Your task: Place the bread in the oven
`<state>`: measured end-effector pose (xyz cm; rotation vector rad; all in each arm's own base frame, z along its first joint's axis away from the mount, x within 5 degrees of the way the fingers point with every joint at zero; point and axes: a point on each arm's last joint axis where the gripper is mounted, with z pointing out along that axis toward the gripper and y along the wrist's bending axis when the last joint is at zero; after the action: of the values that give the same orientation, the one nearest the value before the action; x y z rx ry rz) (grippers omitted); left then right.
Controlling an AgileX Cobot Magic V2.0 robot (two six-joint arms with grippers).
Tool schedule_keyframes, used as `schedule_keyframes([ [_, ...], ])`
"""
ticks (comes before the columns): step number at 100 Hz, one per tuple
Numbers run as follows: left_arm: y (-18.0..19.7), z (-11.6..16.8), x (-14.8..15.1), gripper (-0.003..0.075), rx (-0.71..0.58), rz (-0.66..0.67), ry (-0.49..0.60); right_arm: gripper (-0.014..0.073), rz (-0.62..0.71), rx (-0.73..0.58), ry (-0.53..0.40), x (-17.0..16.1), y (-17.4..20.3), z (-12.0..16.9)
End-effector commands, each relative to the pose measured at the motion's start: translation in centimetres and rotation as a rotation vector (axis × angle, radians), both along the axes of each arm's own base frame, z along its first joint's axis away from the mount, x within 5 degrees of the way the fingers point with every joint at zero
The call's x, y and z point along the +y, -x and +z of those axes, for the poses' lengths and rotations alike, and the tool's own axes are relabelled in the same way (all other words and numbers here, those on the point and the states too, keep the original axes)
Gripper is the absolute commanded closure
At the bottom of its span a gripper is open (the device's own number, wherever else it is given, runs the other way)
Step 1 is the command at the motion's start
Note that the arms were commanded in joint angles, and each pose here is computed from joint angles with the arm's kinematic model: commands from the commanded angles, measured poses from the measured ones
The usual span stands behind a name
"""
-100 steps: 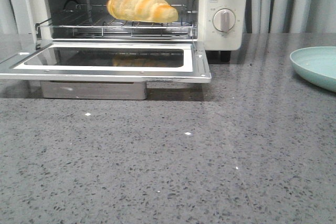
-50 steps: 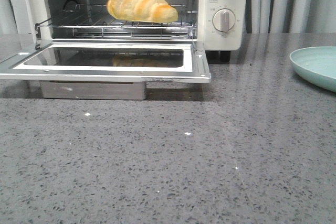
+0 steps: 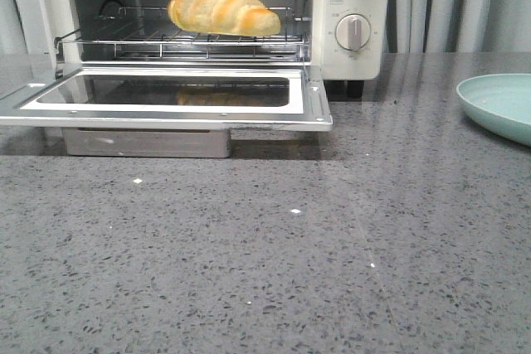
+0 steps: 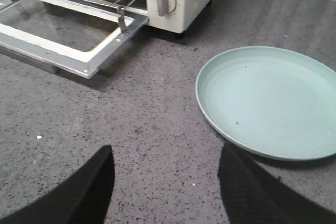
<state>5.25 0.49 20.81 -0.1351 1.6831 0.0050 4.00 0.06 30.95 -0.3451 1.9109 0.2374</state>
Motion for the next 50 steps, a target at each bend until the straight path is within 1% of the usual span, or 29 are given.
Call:
schedule_keyframes([
  [1, 0.4, 1.9, -0.1, 0.0741, -0.140, -0.004, -0.010, 0.0202, -0.030, -0.086, -0.045, 0.2, -0.2, 0.2],
  [14, 0.4, 1.9, -0.1, 0.0741, -0.140, -0.004, -0.010, 0.0202, -0.114, -0.087, -0.080, 0.2, -0.3, -1.5],
  [31, 0.4, 1.9, -0.1, 0.0741, -0.140, -0.004, -0.010, 0.0202, -0.192, -0.161, -0.146, 0.3, -0.4, -3.1],
  [38, 0.4, 1.9, -0.1, 0.0741, -0.140, -0.004, -0.010, 0.0202, -0.218, -0.180, -0.149, 0.3, -0.4, -3.8],
  [50, 0.4, 1.9, -0.1, 0.0741, -0.140, -0.004, -0.010, 0.0202, -0.255, -0.198, -0.113, 0.3, -0.5, -4.9],
])
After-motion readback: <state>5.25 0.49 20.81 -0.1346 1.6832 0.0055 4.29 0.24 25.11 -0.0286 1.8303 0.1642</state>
